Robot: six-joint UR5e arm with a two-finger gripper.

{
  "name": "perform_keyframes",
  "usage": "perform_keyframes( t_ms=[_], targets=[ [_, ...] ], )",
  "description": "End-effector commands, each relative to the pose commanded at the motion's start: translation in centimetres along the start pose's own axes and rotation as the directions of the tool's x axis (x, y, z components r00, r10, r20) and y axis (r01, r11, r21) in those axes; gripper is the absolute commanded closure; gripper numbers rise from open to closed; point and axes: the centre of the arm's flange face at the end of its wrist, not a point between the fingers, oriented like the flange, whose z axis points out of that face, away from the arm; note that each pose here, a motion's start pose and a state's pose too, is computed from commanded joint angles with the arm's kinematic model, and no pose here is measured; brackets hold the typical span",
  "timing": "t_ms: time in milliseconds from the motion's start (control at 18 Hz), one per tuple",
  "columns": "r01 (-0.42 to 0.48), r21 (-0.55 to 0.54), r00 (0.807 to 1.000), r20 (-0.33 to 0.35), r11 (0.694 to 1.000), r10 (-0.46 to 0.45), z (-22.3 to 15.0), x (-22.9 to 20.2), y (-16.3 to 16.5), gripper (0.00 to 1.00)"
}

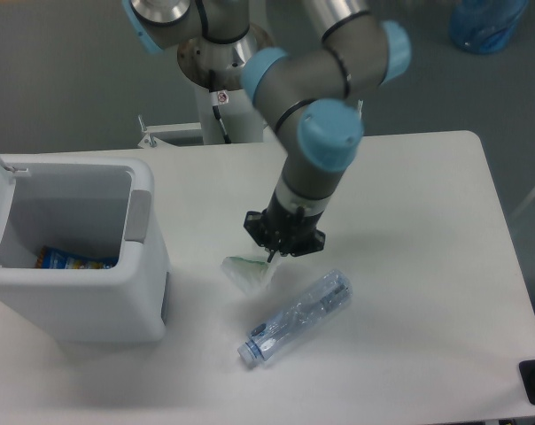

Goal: Place the trash in the trash can
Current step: 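Lift the paper item and carry it over the trash bin opening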

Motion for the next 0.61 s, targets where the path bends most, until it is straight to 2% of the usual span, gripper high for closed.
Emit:
perform_keyframes(
  t_ms=[278,611],
  targets=[
    [0.03,0.19,0.997,-0.079,0.981,-0.015,-6.9,4.2,-1.9,1.0],
    [0.033,0.308,0.992,-0.125,0.951,0.006,-12.0,9.4,-2.7,1.0]
  ],
)
